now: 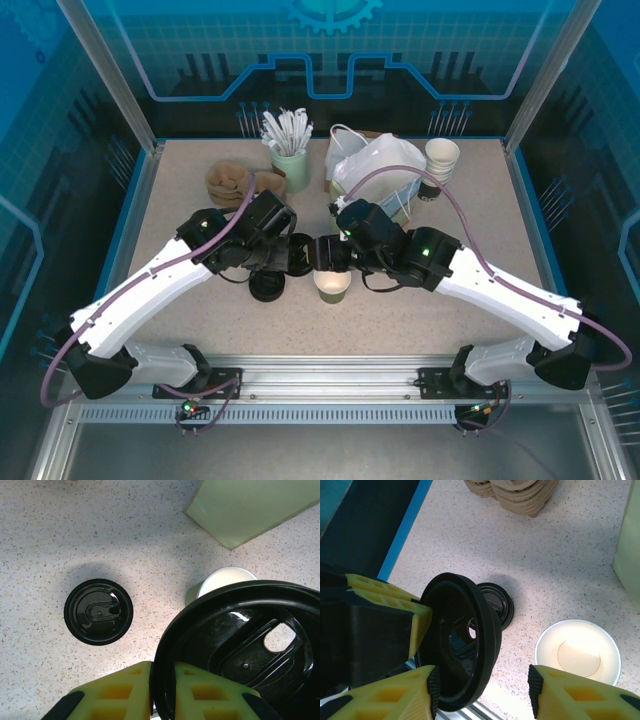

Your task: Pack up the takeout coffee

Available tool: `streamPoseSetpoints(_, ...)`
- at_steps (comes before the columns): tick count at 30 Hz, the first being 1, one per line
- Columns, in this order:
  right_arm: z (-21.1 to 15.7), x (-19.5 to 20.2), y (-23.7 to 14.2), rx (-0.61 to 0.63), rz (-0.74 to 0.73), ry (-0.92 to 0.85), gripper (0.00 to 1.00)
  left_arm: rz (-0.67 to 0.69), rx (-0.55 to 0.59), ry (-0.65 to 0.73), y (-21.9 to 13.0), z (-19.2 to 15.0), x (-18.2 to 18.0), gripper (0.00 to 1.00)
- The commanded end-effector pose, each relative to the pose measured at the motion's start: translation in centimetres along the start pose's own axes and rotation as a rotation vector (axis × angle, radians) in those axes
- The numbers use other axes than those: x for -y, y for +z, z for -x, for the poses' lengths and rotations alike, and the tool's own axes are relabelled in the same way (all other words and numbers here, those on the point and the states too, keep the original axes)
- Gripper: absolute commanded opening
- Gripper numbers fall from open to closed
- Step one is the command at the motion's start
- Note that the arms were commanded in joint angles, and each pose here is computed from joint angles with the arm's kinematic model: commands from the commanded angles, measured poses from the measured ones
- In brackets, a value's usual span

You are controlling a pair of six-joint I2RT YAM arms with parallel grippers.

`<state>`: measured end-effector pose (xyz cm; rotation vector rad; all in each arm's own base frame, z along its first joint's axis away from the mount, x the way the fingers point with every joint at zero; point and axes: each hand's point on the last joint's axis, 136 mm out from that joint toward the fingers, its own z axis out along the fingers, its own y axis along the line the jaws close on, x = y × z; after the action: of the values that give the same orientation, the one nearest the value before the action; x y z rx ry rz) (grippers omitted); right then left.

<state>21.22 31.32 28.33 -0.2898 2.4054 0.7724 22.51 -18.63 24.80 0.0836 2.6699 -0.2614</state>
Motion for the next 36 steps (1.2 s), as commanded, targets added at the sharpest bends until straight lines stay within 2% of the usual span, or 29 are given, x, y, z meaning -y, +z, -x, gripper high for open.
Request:
streamPoseSetpoints(1,0.0,-0.5,0.1,-0.025,0.005,-0.029,0.51,-0.027,0.003,-0.009,-1.1,0.1,0.6,0.17)
streamPoseSetpoints(13,-0.4,-0.5,1.6,-0.063,0.008,-0.021,0.41,-0.040,0.004,-0.001,-1.4,0.2,0.8,0.17)
streamPoseSetpoints(24,-0.4,0.2,2.1,-0.084,0.008,0.008,0.15,-0.103,0.020,0.023,-1.8,0.6,2.0,0.18)
streamPoseSetpoints(29,-0.5,1.0,1.9,-0.090,-0.013,0.021,0.01,-0.204,0.098,0.038,-3.5,1.5,3.2,0.25)
streamPoseSetpoints(33,-0.7,2.0,1.6,-0.100,-0.027,0.041,0.00,-0.268,0.176,0.068,-5.2,2.3,3.6,0.43)
streamPoseSetpoints(36,-0.9,2.7,1.2,-0.120,-0.037,0.061,0.00,-0.308,0.246,0.115,-6.5,2.8,3.8,0.52)
